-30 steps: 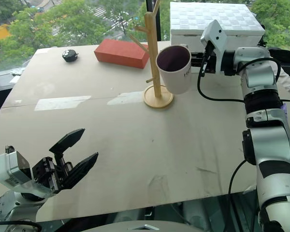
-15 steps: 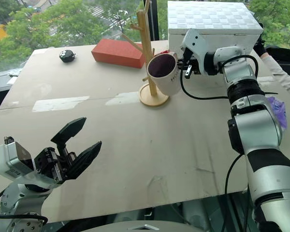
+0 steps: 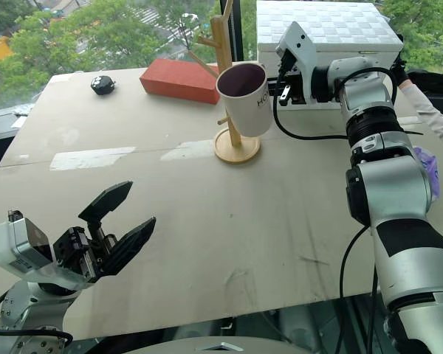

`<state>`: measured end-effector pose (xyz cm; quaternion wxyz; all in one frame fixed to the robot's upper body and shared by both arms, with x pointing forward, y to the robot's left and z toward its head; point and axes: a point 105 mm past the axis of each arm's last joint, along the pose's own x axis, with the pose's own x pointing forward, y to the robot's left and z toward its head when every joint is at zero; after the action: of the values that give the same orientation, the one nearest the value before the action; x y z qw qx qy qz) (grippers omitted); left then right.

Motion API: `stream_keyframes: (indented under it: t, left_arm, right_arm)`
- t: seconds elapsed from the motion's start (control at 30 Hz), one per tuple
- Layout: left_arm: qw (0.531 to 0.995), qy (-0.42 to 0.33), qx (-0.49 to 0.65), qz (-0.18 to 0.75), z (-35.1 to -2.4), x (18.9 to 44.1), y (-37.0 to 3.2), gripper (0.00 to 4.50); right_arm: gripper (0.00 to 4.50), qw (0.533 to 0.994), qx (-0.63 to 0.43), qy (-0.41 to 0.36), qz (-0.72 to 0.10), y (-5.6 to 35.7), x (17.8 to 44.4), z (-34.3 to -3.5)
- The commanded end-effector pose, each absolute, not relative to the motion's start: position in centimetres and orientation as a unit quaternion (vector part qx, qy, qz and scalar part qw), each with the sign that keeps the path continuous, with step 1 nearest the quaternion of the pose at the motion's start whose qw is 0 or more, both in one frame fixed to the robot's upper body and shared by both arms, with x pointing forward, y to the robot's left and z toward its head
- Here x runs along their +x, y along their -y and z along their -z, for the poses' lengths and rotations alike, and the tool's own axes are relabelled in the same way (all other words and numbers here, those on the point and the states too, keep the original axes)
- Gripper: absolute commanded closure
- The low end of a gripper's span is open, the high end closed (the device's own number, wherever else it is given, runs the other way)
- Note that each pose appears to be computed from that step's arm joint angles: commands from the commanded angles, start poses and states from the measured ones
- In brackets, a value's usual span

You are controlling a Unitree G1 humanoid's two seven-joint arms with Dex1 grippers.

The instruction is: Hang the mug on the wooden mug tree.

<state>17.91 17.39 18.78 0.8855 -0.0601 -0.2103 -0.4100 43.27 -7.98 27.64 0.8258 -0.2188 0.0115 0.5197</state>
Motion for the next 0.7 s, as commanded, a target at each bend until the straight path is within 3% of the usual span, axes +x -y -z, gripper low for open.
stream_keyframes:
  t: [0.03,0.2,0.23,0.27,0.33,0.5,0.53,0.7]
  left_arm:
    - [0.879,0.224,-0.054,0.417,-19.2,17.6,-17.1,0.0]
    - [0.882,0.232,-0.055,0.407,-19.1,17.6,-17.3,0.0]
    - [0.881,0.235,-0.055,0.406,-19.1,17.6,-17.4,0.0]
    - [0.881,0.24,-0.055,0.404,-19.2,17.6,-17.4,0.0]
    - [0.881,0.248,-0.054,0.399,-19.3,17.5,-17.5,0.0]
    - [0.884,0.25,-0.055,0.39,-19.3,17.5,-17.8,0.0]
    - [0.887,0.247,-0.059,0.385,-19.1,17.6,-17.9,0.0]
    - [0.901,0.245,-0.074,0.349,-18.5,18.5,-18.6,0.0]
  right_arm:
    - [4.41,0.821,-0.249,0.006,-0.514,6.4,43.3,-29.5]
    - [4.41,0.825,-0.266,-0.016,-0.499,5.1,43.9,-27.6]
    - [3.86,0.825,-0.266,-0.02,-0.498,5.2,44.0,-27.2]
    - [3.63,0.824,-0.264,-0.022,-0.5,5.4,43.9,-27.0]
    - [2.57,0.829,-0.255,-0.02,-0.498,6.3,44.0,-27.1]
    - [0.3,0.85,-0.202,0.012,-0.486,9.6,43.7,-29.4]
    - [0.04,0.854,-0.201,0.016,-0.479,11.3,43.4,-29.4]
    - [0.04,0.866,-0.199,0.027,-0.458,17.6,40.9,-27.6]
